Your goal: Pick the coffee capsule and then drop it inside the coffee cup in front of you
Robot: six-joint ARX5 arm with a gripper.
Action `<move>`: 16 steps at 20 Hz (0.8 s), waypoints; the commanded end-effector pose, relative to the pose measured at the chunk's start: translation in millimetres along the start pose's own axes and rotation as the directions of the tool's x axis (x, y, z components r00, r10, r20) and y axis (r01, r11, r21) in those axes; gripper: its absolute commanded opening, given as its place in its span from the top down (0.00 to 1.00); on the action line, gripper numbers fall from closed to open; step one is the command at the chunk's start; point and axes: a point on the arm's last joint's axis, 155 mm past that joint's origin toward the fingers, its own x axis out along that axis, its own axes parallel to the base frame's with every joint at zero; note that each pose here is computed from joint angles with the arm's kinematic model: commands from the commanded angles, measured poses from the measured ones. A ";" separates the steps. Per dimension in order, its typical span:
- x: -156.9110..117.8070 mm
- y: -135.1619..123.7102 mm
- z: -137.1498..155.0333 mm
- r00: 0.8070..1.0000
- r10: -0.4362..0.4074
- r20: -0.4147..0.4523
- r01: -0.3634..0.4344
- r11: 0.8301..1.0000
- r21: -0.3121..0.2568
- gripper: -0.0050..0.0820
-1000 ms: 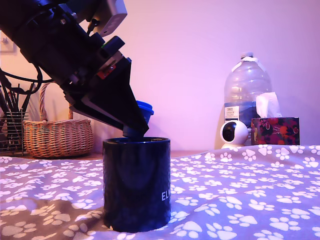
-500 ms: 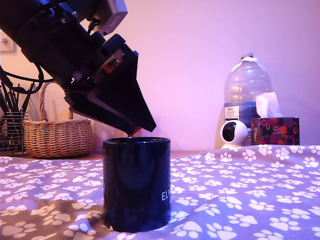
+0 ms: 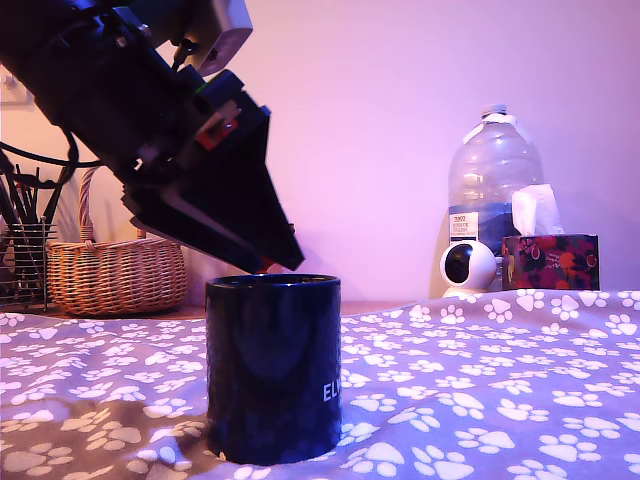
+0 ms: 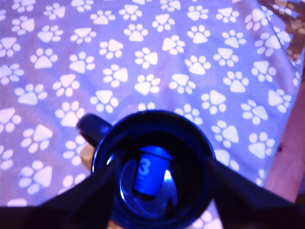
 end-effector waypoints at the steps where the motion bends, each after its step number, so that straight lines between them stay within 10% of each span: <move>1: -12.5 -3.2 15.1 0.999 -0.001 0.054 0.000 1.000 0.017 0.58; 5: -24.5 -5.7 17.9 0.998 0.001 0.068 -0.003 1.000 0.021 0.95; 16: -62.6 28.9 26.4 0.971 0.132 0.197 -0.128 0.991 -0.033 0.97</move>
